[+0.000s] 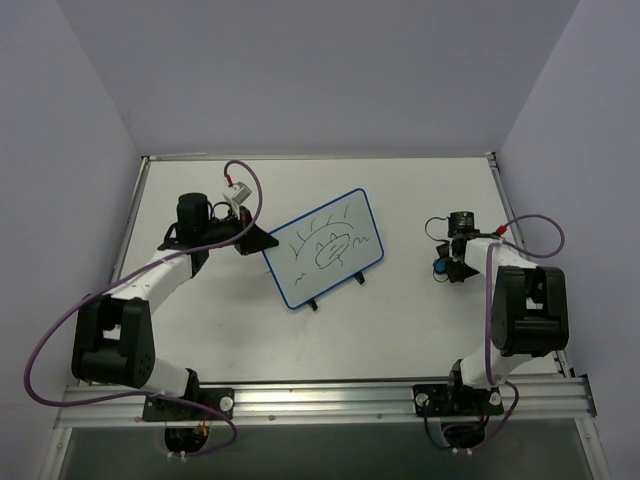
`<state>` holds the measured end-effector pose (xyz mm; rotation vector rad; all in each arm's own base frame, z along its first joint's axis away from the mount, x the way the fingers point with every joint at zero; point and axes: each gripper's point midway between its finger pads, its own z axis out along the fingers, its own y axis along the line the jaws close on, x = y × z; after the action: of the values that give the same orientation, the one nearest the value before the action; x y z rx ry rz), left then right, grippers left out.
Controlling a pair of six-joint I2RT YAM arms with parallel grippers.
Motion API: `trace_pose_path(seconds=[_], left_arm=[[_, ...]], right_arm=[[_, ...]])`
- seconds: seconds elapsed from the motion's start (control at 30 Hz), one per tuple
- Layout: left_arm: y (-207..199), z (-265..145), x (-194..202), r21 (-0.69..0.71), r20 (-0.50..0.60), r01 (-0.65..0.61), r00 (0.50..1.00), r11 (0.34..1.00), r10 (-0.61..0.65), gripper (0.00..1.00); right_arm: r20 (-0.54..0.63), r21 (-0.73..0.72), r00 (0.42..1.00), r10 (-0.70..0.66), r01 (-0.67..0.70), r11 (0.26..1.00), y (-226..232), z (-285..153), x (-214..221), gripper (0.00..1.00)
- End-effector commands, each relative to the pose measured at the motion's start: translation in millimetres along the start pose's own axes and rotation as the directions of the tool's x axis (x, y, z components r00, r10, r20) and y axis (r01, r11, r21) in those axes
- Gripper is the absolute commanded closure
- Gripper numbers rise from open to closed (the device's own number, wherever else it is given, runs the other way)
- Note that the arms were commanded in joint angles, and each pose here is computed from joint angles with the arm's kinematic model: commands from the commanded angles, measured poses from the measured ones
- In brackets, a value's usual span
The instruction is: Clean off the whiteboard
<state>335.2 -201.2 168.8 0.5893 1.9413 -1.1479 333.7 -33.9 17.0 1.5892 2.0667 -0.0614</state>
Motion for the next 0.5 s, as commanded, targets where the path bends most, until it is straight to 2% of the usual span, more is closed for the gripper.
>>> trace_pose_path(seconds=[0.0, 0.3, 0.4, 0.47], left_arm=[[51.2, -5.0, -7.8, -0.223, -0.012, -0.217, 0.976, 0.95, 0.219, 0.98], [51.2, -5.0, -7.8, -0.223, -0.014, -0.217, 0.975, 0.95, 0.22, 0.98], [51.0, -5.0, -7.5, -0.221, -0.015, -0.218, 0.975, 0.951, 0.22, 0.98], [51.5, -5.2, -7.2, -0.224, -0.016, -0.218, 0.975, 0.95, 0.22, 0.98]], right_arm=[[0.012, 0.023, 1.0, 0.016, -0.016, 1.0, -4.4, 2.8, 0.9, 0.53], [0.032, 0.026, 0.999, 0.014, -0.015, 1.0, -5.6, 2.5, -3.4, 0.6], [0.034, 0.027, 0.999, 0.012, -0.013, 1.0, -5.3, 3.0, -4.3, 0.66], [0.032, 0.03, 0.999, 0.008, -0.009, 1.0, -5.4, 4.2, -3.5, 0.75]])
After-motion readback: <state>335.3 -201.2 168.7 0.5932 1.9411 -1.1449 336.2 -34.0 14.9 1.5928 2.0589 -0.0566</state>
